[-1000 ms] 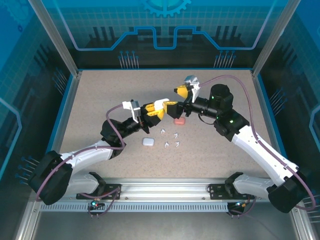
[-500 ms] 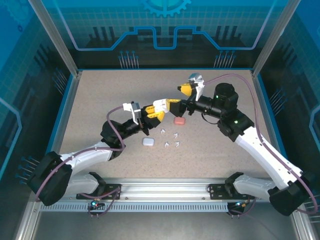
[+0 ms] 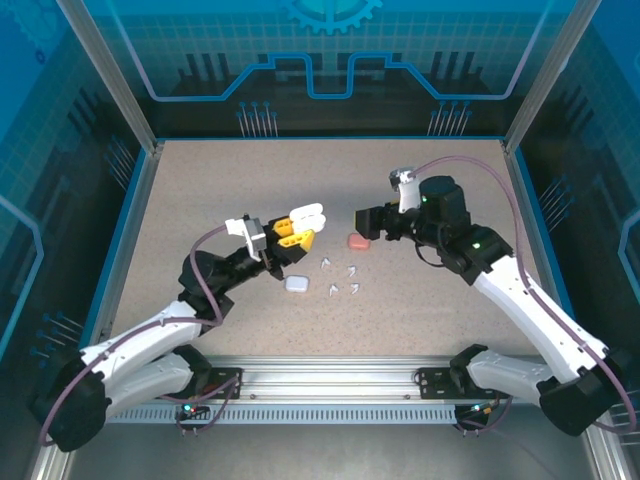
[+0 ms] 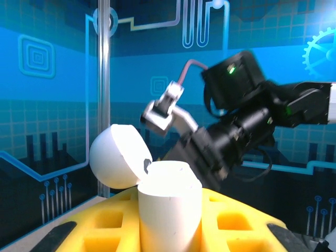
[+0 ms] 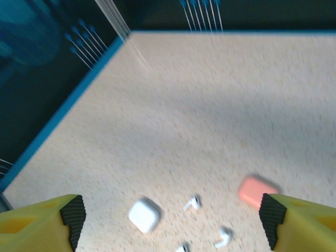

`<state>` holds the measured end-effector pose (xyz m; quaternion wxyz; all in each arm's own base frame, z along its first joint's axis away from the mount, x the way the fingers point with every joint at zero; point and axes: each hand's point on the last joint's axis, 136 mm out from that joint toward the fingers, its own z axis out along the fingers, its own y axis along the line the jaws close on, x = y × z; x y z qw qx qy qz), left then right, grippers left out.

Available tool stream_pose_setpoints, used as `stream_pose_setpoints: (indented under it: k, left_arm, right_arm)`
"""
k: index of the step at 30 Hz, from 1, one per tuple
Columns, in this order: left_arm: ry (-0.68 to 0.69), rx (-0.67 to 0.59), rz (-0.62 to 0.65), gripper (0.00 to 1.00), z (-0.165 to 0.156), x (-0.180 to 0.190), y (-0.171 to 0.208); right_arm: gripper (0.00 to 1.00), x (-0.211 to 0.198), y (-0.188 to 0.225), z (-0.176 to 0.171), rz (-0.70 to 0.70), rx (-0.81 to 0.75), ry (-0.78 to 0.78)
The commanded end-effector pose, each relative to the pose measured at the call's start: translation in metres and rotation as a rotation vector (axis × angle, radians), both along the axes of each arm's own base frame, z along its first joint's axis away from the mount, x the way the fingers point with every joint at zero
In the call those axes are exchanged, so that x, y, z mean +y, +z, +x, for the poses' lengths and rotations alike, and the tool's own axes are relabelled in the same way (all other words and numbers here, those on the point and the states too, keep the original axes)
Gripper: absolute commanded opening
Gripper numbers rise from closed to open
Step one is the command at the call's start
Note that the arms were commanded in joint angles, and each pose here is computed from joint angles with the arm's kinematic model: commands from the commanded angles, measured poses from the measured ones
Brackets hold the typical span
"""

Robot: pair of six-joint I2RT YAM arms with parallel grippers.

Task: Insert the wireless bluetooth earbuds into the charging case

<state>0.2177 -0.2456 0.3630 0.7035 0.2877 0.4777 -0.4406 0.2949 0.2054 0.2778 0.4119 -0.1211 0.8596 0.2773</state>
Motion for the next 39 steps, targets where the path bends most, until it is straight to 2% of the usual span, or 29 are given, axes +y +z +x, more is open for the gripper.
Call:
stream_pose_setpoints:
  k: [1, 8, 13, 23, 39]
  left_arm:
    - [0.040, -0.004, 0.030, 0.04, -0.001, 0.005, -0.007]
    - [0.052, -0.007, 0.033, 0.04, -0.006, 0.010, -0.005]
    - [0.061, -0.012, 0.037, 0.04, -0.007, 0.012, -0.007]
    - [0.074, -0.009, 0.043, 0.05, -0.006, 0.013, -0.011]
    - [0.095, -0.016, 0.047, 0.05, -0.005, 0.016, -0.012]
  right_arm:
    - [0.83, -0.007, -0.058, -0.002, -0.058, 0.189, -0.059]
    - [0.71, 0.001, -0.148, 0.005, -0.200, 0.438, -0.089]
    - [0.65, 0.004, -0.183, 0.007, -0.312, 0.502, -0.108]
    - [0.54, 0.025, -0.225, 0.008, -0.415, 0.595, -0.083]
    - [0.51, 0.038, -0.251, 0.007, -0.478, 0.658, -0.063]
